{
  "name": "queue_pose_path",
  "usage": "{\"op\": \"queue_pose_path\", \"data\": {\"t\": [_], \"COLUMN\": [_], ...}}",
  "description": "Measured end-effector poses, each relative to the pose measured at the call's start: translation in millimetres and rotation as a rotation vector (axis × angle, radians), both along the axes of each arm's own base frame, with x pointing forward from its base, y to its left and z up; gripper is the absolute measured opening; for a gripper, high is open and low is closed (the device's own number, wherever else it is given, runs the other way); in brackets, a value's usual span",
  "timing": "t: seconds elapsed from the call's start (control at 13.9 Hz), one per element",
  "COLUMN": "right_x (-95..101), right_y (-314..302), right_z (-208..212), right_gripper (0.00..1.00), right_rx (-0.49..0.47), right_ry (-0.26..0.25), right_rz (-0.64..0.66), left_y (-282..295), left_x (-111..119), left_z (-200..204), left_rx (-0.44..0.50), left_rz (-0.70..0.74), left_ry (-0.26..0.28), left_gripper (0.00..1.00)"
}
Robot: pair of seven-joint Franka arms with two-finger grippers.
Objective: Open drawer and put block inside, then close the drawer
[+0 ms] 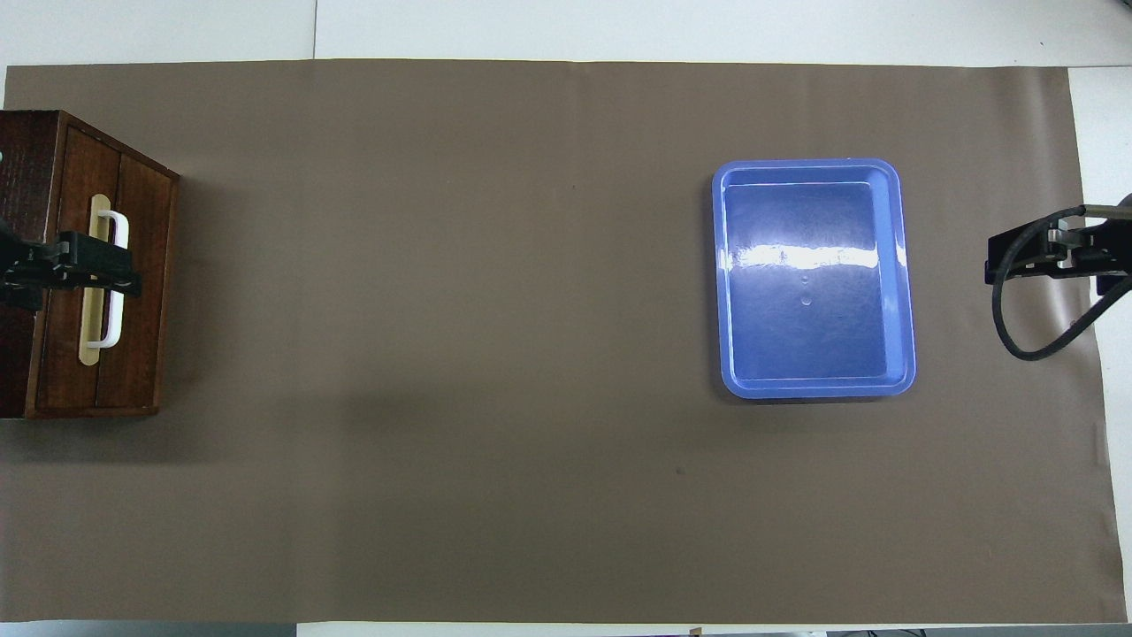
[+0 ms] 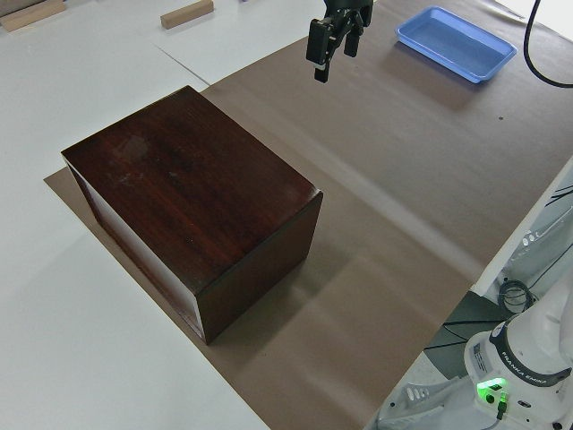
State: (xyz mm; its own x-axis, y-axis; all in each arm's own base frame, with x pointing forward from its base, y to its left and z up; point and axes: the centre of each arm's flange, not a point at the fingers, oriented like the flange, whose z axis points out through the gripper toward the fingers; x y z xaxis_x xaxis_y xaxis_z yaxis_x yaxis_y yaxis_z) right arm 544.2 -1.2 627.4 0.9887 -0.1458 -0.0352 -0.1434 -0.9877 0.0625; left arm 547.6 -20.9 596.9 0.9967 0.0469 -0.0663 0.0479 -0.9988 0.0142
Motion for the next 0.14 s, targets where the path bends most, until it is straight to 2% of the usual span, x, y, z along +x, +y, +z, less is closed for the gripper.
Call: {"op": "queue_pose_path", "data": {"t": [0.14], "right_x": [0.0], "right_y": [0.0], "right_z": [0.0], "right_gripper": [1.0], "right_rx": [0.0], "right_ry": [0.0], "right_rz": [0.0], "left_y": [-0.1], "left_x": [0.2], "left_z": [0.2], "left_rx": [-0.001], "left_rz": [-0.007], "left_ry": [-0.002], "left_gripper": [1.0]}}
